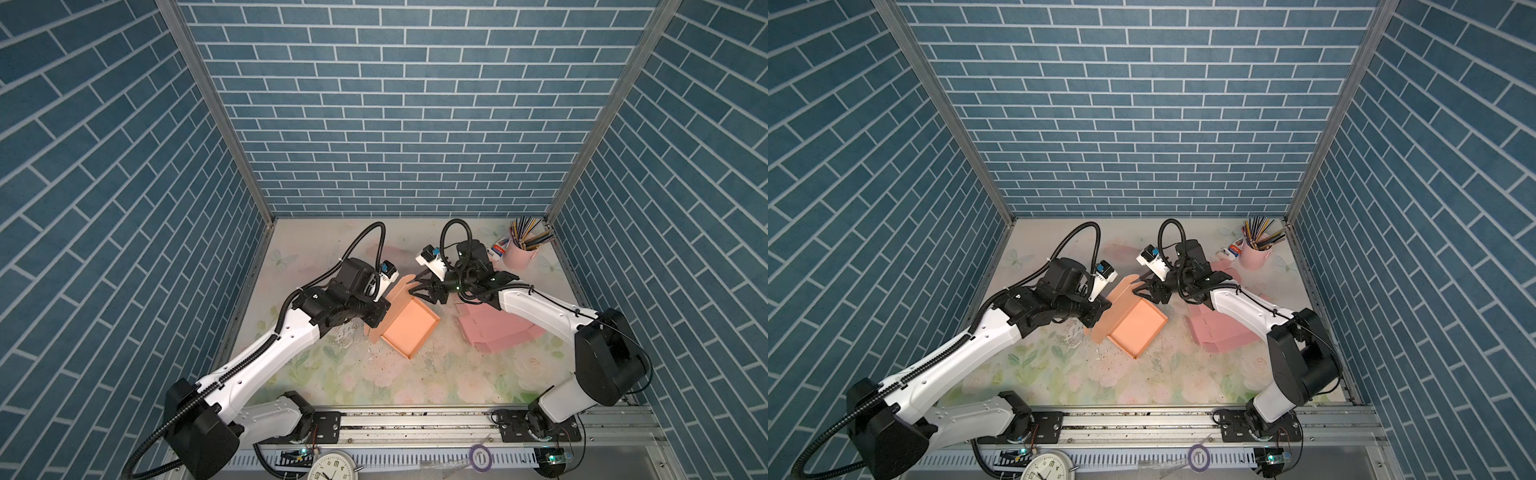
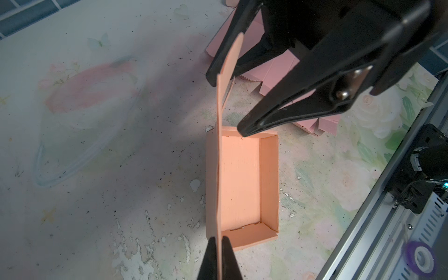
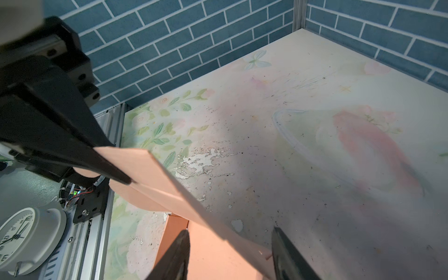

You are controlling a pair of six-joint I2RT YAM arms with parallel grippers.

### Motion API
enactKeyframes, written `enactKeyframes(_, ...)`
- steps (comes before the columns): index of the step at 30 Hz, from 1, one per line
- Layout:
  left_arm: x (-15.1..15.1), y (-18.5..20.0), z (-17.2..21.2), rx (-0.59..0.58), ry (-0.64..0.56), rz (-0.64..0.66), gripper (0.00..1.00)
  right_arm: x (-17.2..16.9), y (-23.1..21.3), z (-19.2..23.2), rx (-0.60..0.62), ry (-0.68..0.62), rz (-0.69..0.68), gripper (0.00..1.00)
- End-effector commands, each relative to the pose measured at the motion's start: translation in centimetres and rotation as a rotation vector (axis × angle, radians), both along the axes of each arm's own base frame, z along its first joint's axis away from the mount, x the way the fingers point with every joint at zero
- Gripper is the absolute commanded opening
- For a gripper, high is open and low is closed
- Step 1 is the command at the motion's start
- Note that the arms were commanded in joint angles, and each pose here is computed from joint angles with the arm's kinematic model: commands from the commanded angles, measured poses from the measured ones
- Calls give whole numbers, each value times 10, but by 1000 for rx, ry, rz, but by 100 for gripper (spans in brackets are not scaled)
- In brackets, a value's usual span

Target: Fold the paper box

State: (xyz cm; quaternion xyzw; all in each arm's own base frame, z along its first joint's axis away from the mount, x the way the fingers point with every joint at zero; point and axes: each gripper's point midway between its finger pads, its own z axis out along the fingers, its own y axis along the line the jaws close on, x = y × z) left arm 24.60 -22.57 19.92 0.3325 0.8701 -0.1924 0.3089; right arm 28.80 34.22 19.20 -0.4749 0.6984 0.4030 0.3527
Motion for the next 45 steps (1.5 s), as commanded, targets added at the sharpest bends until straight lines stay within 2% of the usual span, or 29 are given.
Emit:
enactKeyframes(1, -2, -2, 9, -8, -24, -25, 4, -4, 3, -1, -2, -21, 67, 48)
enactKeyframes(10, 6, 2, -4, 43, -13, 9, 4, -11, -2, -9, -18, -18, 60, 23)
enactKeyframes(16, 11, 2, -7, 54, -17, 25, 7, -14, -7, -16, -44, -28, 29, 13)
enactKeyframes(18, 12, 1, -8, 48, -17, 26, 12, -13, -10, -16, -40, -39, 1, 11)
enactKeyframes(20, 12, 1, -9, 42, -14, 35, 21, -12, -13, -16, -34, -51, -30, 9)
enactKeyframes(24, 15, 6, -13, 25, 3, 73, 45, -10, -24, -16, -19, -72, -114, 8)
enactKeyframes(26, 18, 11, -16, -7, 28, 102, 60, -10, -29, -16, -9, -74, -155, 7)
enactKeyframes(28, 21, 17, -18, -60, 53, 134, 70, -10, -37, -17, -7, -72, -205, 7)
enactKeyframes(33, 26, 30, -26, -195, 101, 208, 77, -13, -51, -21, 25, -63, -299, 6)
enactKeyframes(37, 27, 27, -37, -226, 113, 217, 77, -19, -55, -25, 33, -42, -316, 6)
enactKeyframes(41, 43, 33, -45, -228, 111, 263, 77, -22, -58, -31, 20, -38, -319, 6)
enactKeyframes(45, 58, 44, -49, -316, 132, 297, 77, -22, -56, -33, 8, -27, -307, 6)
